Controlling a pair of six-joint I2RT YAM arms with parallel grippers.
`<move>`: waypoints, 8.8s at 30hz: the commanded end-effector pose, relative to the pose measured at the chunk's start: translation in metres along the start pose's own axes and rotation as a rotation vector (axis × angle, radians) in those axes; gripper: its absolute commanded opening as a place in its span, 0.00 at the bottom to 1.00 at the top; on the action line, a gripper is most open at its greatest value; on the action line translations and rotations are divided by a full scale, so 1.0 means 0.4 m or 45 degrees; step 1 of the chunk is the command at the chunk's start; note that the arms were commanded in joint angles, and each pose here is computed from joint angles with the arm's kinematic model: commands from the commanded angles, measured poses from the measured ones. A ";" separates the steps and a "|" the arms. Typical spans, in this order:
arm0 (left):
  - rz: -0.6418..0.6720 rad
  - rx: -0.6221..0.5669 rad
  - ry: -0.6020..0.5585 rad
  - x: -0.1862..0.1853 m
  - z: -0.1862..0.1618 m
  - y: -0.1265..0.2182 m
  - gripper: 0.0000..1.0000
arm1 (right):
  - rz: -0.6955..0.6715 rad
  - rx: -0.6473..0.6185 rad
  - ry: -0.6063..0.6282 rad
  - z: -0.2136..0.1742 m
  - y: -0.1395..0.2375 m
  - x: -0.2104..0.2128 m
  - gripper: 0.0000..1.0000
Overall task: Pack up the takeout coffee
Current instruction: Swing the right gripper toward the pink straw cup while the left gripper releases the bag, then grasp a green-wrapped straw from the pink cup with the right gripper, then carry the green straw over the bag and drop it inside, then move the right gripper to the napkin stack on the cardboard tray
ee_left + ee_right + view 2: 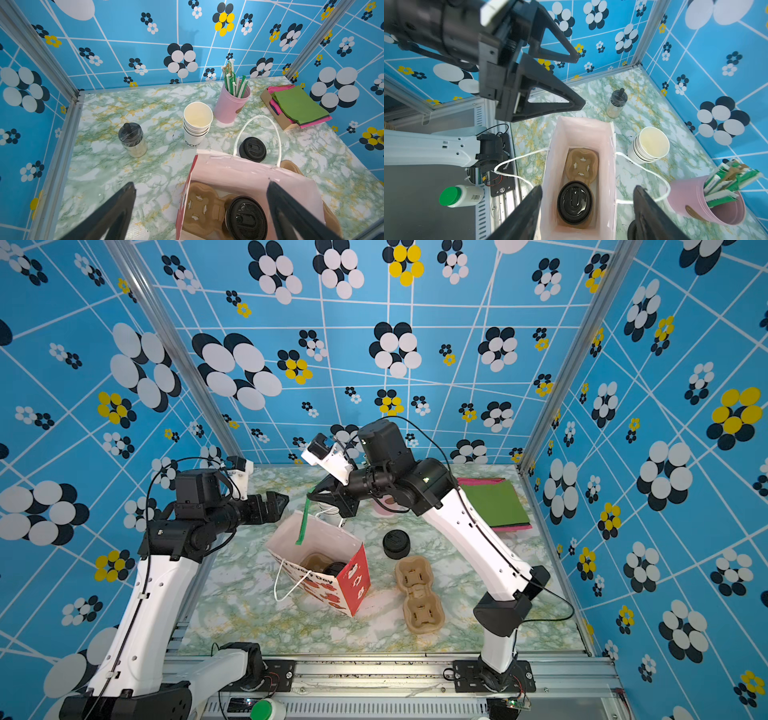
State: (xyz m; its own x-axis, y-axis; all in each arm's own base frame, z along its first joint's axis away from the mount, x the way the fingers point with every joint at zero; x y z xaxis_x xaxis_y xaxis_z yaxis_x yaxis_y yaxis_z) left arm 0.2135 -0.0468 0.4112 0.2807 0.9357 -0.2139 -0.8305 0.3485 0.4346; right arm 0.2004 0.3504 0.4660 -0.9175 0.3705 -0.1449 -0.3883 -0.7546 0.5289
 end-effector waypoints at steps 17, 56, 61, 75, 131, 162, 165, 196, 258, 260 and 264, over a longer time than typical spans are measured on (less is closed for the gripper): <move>-0.061 0.148 0.033 0.021 0.006 -0.112 1.00 | -0.412 -0.051 -0.394 -0.258 -0.088 -0.505 0.59; -0.101 0.200 0.047 0.037 -0.014 -0.182 1.00 | -0.125 0.195 -0.572 -0.453 -0.356 -0.643 0.32; -0.095 0.196 0.047 0.039 -0.014 -0.180 0.99 | -0.144 0.212 -0.570 -0.457 -0.365 -0.653 0.26; -0.099 0.195 0.045 0.040 -0.015 -0.184 1.00 | -0.232 0.206 -0.532 -0.435 -0.333 -0.666 0.00; 0.107 0.111 0.173 0.094 -0.016 -0.160 0.99 | 0.299 -0.431 -0.012 0.045 0.155 -0.127 0.01; 0.092 0.122 0.201 0.111 -0.036 -0.183 0.99 | 0.446 0.131 -0.113 -0.154 -0.324 -0.007 0.50; 0.093 0.123 0.206 0.113 -0.039 -0.183 0.99 | 0.391 0.118 -0.065 -0.134 -0.293 -0.019 0.56; 0.026 0.102 0.221 0.108 -0.030 -0.195 0.99 | -1.274 0.091 -1.497 -0.900 0.307 -0.760 0.87; 0.003 0.103 0.250 0.106 -0.064 -0.199 0.99 | -1.416 -0.098 -2.133 -1.280 0.384 -0.861 0.38; 0.001 0.103 0.251 0.105 -0.064 -0.199 0.99 | -1.408 -0.105 -2.129 -1.274 0.387 -0.863 0.35; 0.003 0.099 0.253 0.104 -0.063 -0.196 0.99 | -1.398 -0.111 -2.117 -1.263 0.391 -0.865 0.27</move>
State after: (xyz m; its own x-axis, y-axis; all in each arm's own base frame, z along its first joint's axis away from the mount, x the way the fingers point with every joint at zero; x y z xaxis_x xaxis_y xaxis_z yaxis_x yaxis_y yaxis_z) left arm 0.2818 -0.0384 0.3400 0.1692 0.9133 -0.3704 -0.7721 0.3564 0.5261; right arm 0.4116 -0.1678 0.1505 0.6519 0.5992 0.4647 -0.6377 0.1016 0.7635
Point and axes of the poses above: each gripper's point midway between its finger pads, its own y axis back along the fingers, its own x axis along the line the jaws close on, z = x × y, the point moved 6 cm from there along y, back along the fingers, and after that the axes turned 2 degrees about y, right-handed, at the moved point
